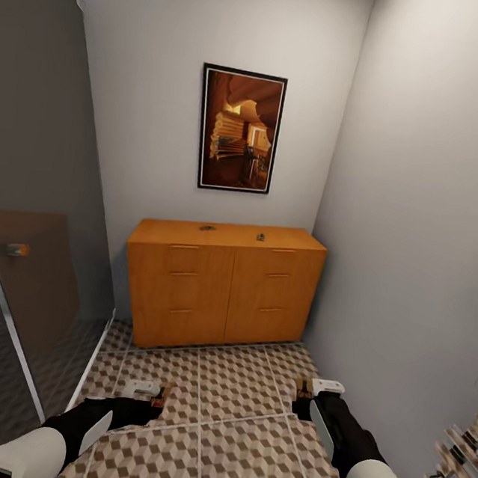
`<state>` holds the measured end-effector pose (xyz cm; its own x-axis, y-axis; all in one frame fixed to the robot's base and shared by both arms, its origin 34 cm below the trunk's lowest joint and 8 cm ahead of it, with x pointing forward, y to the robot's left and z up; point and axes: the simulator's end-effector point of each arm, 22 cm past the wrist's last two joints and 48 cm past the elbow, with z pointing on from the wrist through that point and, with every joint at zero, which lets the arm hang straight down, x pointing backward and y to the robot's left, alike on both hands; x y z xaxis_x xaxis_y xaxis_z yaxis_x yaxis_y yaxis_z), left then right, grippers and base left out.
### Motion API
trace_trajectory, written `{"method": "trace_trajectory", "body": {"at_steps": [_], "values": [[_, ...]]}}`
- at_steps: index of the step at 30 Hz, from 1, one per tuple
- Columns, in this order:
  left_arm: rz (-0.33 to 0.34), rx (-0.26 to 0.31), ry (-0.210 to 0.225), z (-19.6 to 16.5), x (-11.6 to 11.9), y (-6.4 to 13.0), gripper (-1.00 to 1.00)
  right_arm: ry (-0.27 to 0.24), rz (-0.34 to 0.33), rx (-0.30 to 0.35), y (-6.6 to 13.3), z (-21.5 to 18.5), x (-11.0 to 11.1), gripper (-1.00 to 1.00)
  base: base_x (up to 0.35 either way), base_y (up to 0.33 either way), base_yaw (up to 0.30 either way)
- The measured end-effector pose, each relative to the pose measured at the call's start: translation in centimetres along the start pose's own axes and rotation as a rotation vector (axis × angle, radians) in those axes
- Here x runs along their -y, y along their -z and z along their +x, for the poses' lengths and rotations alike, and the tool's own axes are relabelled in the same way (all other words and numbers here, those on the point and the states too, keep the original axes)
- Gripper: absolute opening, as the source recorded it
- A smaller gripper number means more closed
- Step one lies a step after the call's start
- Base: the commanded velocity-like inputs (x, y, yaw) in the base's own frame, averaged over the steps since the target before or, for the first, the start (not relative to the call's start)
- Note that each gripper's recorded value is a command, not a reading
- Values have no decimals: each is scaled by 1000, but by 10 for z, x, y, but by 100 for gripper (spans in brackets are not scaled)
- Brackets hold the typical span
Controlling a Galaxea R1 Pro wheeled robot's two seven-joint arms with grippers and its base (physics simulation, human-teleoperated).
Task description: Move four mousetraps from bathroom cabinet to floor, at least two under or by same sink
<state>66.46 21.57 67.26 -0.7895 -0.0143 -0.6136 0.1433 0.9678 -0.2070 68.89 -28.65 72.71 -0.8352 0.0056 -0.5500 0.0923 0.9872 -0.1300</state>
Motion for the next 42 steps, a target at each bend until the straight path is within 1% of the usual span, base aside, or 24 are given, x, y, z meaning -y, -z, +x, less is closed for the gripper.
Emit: {"method": "trace_trajectory", "body": {"at_steps": [10,14,22,31,42], "values": [[0,0,0,0,0,0,-100,0,3,1,0,0,1,-100,-346,0,0],[-1,0,0,1,-1,0,-100,0,7,1,0,0,4,-100,-232,0,0],[-1,1,0,0,-1,1,-100,0,7,1,0,-1,6,-100,-42,0,0],[-2,1,-1,0,-3,1,-100,2,7,-15,-2,7,5,-100,-2,0,5],[-6,0,1,0,-4,1,-100,3,13,-15,-2,7,7,-100,0,0,225]]}}
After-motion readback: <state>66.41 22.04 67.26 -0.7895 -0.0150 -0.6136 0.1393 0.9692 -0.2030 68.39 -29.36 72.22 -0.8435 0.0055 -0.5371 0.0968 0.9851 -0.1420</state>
